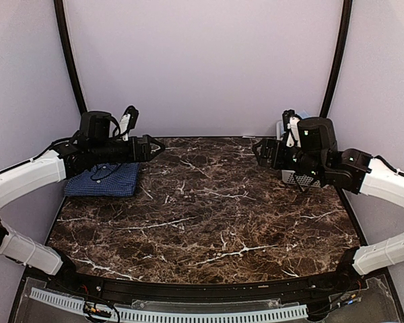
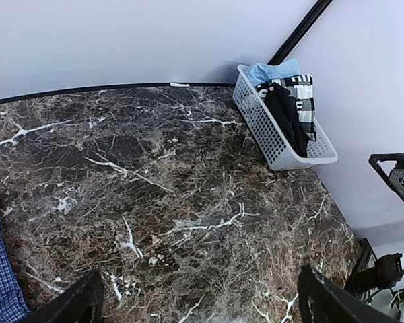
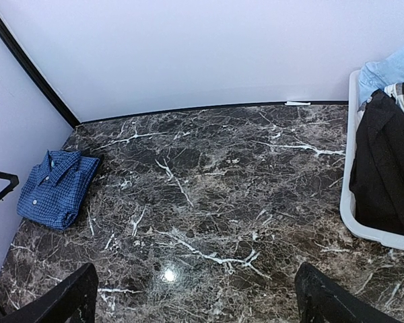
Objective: Fold and stack the long sleeve shirts
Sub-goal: Reset both arms
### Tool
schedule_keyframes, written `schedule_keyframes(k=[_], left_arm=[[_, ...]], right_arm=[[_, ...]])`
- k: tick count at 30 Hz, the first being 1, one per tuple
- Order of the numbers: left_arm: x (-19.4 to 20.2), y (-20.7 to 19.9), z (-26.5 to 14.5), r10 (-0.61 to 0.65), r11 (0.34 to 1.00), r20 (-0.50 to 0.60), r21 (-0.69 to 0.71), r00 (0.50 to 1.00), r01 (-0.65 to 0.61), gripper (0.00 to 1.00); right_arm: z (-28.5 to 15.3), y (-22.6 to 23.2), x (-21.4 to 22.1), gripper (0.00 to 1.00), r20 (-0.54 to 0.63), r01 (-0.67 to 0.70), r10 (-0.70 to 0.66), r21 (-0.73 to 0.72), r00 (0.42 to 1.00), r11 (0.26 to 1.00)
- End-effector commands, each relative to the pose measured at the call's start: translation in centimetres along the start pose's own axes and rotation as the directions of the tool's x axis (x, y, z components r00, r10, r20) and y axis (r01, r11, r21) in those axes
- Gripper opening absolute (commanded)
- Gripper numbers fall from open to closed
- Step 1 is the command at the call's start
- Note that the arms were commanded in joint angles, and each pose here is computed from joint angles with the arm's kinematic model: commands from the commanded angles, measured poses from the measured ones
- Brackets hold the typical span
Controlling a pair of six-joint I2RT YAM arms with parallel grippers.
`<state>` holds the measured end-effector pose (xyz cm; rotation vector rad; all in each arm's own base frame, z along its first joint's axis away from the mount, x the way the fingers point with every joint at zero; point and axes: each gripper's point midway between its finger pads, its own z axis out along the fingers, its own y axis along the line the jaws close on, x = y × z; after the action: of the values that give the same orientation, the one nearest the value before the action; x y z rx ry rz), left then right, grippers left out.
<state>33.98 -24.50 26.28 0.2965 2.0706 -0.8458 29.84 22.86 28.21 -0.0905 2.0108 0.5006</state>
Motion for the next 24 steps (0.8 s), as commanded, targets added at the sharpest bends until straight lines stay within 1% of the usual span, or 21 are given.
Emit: schedule_keyframes(k=[1, 24], left_arm=[[-0.20, -0.42, -0.20, 0.007, 1.000, 0.016, 0.016, 1.000, -0.007, 0.99], [0.10, -0.20, 0.02, -0.001, 1.000, 0.006, 0.011, 1.000, 0.001, 0.99]], right_arm=[[-0.76, 0.43, -2.22, 0.99, 0.062, -0.018, 0.019, -0.019, 0.998, 1.000], [-0.46, 0.53, -2.07, 0.98, 0.060, -0.010, 0.011, -0.021, 0.998, 1.000]])
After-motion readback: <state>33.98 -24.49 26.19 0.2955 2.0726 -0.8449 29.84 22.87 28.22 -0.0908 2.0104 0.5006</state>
